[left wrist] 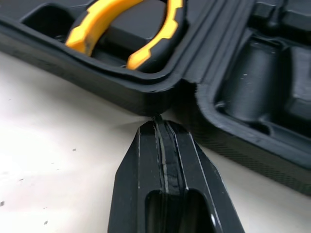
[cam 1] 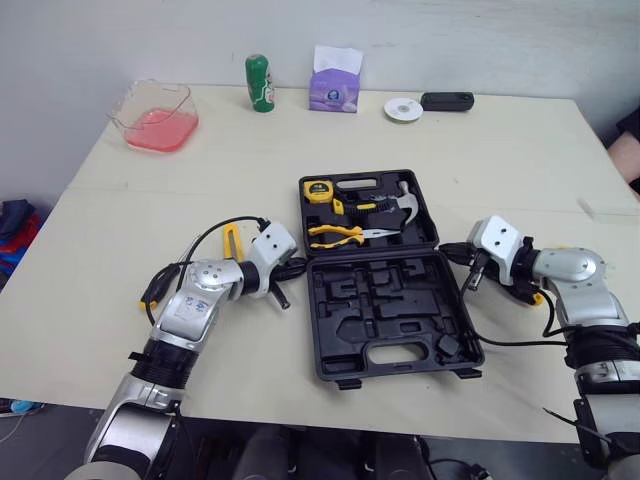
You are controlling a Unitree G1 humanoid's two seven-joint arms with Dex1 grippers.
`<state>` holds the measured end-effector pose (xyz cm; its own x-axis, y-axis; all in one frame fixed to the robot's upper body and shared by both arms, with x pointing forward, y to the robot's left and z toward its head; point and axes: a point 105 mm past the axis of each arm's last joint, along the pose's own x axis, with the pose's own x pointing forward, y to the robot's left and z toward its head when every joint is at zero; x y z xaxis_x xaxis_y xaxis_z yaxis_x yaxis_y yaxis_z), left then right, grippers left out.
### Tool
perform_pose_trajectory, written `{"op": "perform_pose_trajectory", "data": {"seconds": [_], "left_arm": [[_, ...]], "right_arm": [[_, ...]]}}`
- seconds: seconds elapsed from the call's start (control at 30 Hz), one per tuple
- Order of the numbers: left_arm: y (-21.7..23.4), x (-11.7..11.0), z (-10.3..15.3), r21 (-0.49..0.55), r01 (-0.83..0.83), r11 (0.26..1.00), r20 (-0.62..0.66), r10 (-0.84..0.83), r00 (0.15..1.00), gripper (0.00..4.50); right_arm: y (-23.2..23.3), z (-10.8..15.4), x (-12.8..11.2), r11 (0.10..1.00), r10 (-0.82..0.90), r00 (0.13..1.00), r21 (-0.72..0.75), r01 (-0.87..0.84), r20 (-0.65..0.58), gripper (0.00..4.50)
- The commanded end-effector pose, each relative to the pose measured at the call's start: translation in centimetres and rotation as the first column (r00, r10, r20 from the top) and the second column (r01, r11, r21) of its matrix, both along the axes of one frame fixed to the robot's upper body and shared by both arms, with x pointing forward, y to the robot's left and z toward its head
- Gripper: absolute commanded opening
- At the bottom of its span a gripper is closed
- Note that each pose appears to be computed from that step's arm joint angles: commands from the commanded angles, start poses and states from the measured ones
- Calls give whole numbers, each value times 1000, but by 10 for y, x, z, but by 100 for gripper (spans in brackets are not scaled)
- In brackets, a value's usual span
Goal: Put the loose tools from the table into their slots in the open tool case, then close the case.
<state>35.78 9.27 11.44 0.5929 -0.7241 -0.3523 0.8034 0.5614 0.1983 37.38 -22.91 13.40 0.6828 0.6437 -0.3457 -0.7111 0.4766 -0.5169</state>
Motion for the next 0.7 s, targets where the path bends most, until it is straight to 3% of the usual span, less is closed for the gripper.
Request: {"op": "perform_pose_trajectory", "data": {"seconds": [0.03,0.3,0.5,0.7], "left_arm": [[-5,1,9,-8,16,1000,46,-16,999,7],[-3,0,12,9,30,1000,77,-30,997,7],[-3,-24,12,93,175,980,74,-182,981,7],[17,-34,14,143,160,977,84,-173,981,7]], "right_arm": [[12,10,-2,998,63,997,11,-64,31,0],[29,9,-10,992,127,991,16,-127,46,0],[39,7,-29,976,218,976,-29,-217,24,0],[50,4,-47,967,252,968,-28,-252,-4,0]]}}
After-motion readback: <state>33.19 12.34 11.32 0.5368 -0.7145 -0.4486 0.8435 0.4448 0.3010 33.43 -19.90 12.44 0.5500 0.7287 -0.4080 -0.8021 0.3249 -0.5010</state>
